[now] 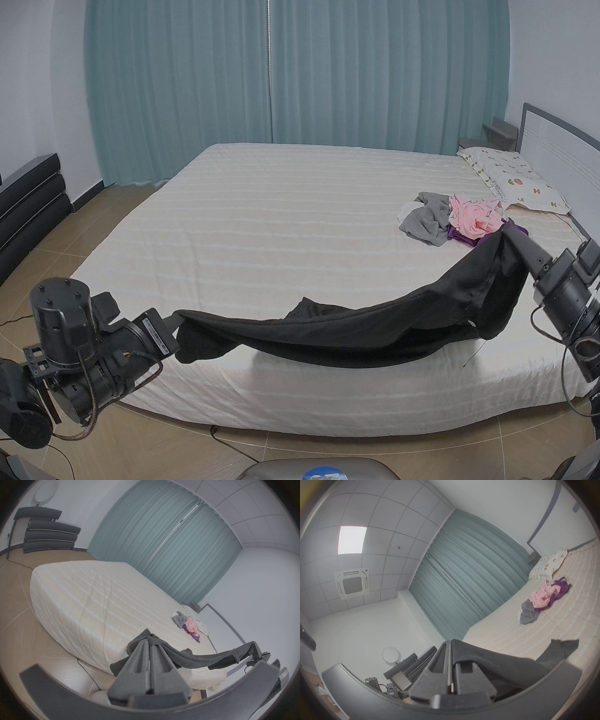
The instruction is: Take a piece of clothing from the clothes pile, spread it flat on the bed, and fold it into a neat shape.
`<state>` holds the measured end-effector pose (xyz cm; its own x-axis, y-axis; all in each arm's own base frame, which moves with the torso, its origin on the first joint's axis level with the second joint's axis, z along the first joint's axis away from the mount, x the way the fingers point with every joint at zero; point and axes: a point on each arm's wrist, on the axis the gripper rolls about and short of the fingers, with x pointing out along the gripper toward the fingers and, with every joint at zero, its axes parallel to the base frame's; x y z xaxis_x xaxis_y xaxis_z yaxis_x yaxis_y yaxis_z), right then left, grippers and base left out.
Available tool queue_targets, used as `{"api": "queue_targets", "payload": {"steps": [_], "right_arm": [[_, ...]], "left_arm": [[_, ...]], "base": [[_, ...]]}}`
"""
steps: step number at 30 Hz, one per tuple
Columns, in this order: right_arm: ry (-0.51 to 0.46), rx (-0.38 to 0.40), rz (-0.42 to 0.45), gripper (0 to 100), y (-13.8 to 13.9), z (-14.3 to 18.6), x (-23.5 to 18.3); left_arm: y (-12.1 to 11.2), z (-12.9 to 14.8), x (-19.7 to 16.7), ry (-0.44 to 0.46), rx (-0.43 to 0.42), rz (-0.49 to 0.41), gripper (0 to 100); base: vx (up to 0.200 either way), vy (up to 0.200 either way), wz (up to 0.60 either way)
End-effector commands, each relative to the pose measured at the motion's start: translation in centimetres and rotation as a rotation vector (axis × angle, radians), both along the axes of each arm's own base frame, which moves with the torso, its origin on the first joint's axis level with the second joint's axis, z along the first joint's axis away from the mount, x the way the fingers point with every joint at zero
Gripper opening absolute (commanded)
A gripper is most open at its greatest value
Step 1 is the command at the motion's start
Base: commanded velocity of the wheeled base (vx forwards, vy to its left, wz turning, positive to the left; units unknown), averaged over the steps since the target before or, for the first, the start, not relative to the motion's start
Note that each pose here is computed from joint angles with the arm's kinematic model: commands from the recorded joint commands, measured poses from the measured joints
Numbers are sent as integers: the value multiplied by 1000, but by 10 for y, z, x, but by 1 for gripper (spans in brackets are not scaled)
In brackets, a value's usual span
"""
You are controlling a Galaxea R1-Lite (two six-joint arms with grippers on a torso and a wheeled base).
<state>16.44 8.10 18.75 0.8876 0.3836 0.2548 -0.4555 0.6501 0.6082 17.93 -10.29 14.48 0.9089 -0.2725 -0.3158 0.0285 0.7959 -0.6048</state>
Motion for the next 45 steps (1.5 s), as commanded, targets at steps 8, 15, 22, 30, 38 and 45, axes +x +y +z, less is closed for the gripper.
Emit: {"api": "queue_targets", "payload": {"steps": [8,15,22,30,38,45], "right_arm": [[-137,48,-181,0,-22,105,41],[-87,8,-284,0,-30,97,109],[9,-20,-332,0,-26,60,171],[25,-53,-354,0,-19,40,214],[125,-103,-347,0,-13,-12,242],[210,-132,-339,0,-6,-67,264]], "left_arm": [[-10,96,62,-132,-70,86,0],[-25,88,132,-37,-26,126,0],[-33,58,181,28,-32,143,0],[-37,38,215,47,-39,123,0],[-44,-3,254,92,-20,139,0],[-48,-41,265,162,-1,146,0]], "base": [[0,0,0],[57,0,0],[200,0,0],[200,0,0],[200,0,0],[57,0,0]]}}
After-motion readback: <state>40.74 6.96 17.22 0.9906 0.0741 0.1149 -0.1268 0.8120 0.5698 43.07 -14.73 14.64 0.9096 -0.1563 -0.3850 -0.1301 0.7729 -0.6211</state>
